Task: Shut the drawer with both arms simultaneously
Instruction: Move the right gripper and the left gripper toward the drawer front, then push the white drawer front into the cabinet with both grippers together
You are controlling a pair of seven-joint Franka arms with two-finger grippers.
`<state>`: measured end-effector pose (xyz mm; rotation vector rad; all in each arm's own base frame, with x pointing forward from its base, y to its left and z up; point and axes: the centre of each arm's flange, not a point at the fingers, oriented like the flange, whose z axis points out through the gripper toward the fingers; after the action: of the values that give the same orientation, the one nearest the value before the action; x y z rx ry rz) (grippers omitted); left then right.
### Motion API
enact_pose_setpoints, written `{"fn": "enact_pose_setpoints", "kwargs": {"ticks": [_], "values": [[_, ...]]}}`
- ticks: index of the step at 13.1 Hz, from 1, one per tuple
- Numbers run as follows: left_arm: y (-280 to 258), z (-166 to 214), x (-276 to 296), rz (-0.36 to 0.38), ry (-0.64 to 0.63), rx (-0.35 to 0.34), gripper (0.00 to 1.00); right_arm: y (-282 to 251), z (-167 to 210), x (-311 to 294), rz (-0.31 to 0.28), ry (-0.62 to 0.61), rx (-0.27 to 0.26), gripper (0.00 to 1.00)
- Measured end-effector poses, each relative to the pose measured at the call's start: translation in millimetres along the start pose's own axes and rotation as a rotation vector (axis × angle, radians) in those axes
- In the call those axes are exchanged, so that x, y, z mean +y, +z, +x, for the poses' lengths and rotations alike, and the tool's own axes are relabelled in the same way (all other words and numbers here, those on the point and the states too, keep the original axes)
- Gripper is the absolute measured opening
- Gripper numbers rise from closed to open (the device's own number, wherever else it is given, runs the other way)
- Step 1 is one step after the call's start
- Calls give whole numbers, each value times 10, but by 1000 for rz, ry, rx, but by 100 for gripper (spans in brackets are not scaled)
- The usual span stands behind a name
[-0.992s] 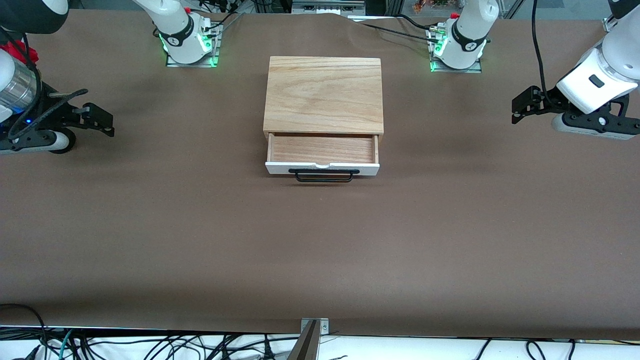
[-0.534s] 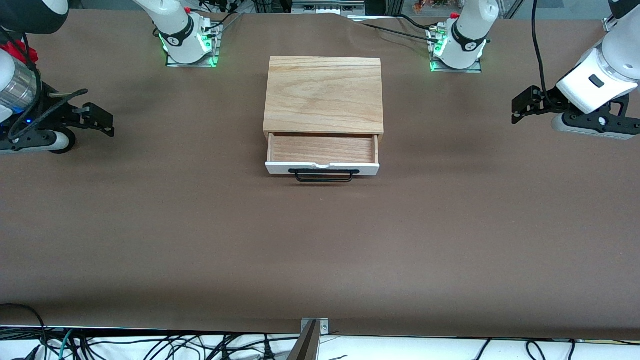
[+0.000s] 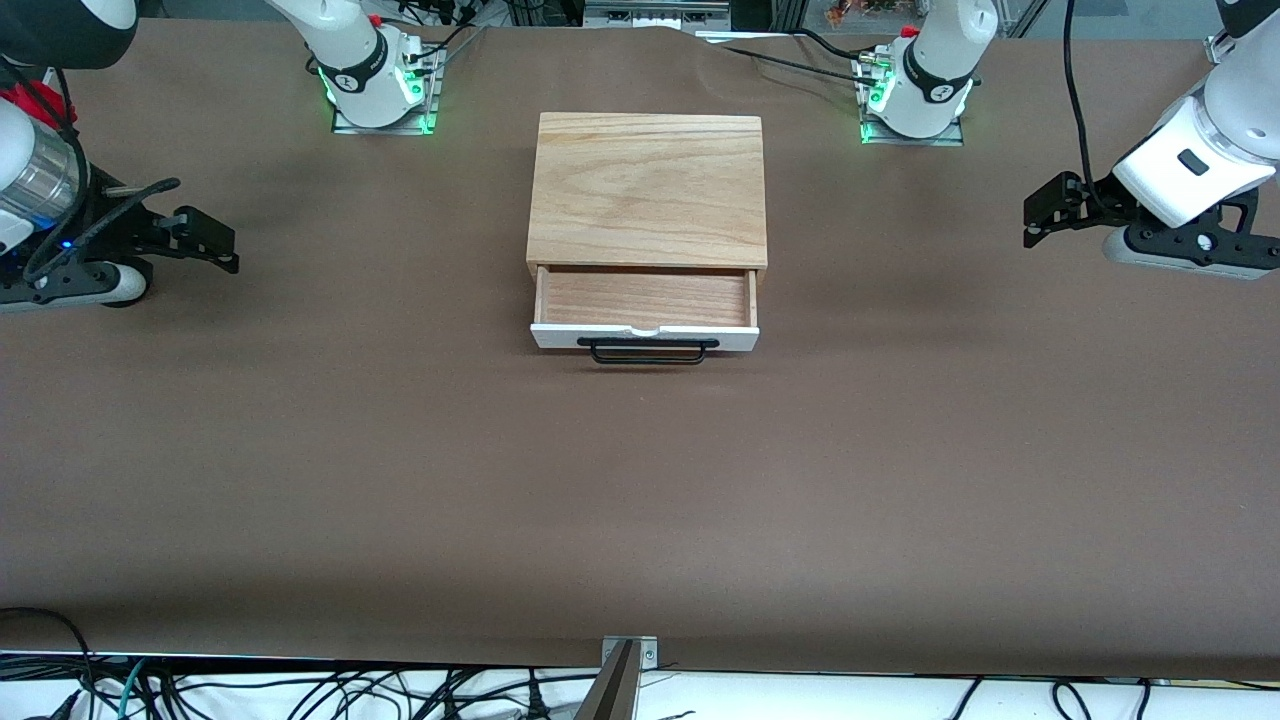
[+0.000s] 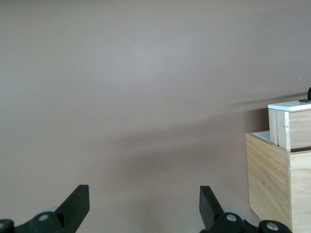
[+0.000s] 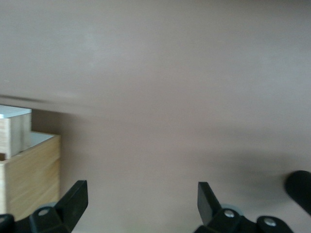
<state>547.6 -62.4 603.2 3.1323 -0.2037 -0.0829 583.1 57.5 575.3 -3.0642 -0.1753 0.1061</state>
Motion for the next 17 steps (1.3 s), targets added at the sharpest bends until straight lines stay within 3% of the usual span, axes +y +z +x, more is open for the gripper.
{"fn": "enact_pose_setpoints", "kwargs": {"ticks": [4, 7, 11, 14, 17], "values": [[43, 2, 82, -25, 13, -18, 100, 515, 298, -220, 188, 13, -36, 100], [445, 161, 465, -173, 45, -106, 100, 1026, 606, -521, 299, 22, -31, 100], [1574, 758, 809, -463, -17, -225, 100, 1726, 949, -1016, 427, 61, 6, 100], [2301, 1091, 1152, -590, -69, -251, 100, 2292, 1082, -1549, 511, 97, 26, 100], [2646, 1262, 1809, -643, -76, -172, 100, 2750, 1064, -2105, 555, 114, 39, 100]]}}
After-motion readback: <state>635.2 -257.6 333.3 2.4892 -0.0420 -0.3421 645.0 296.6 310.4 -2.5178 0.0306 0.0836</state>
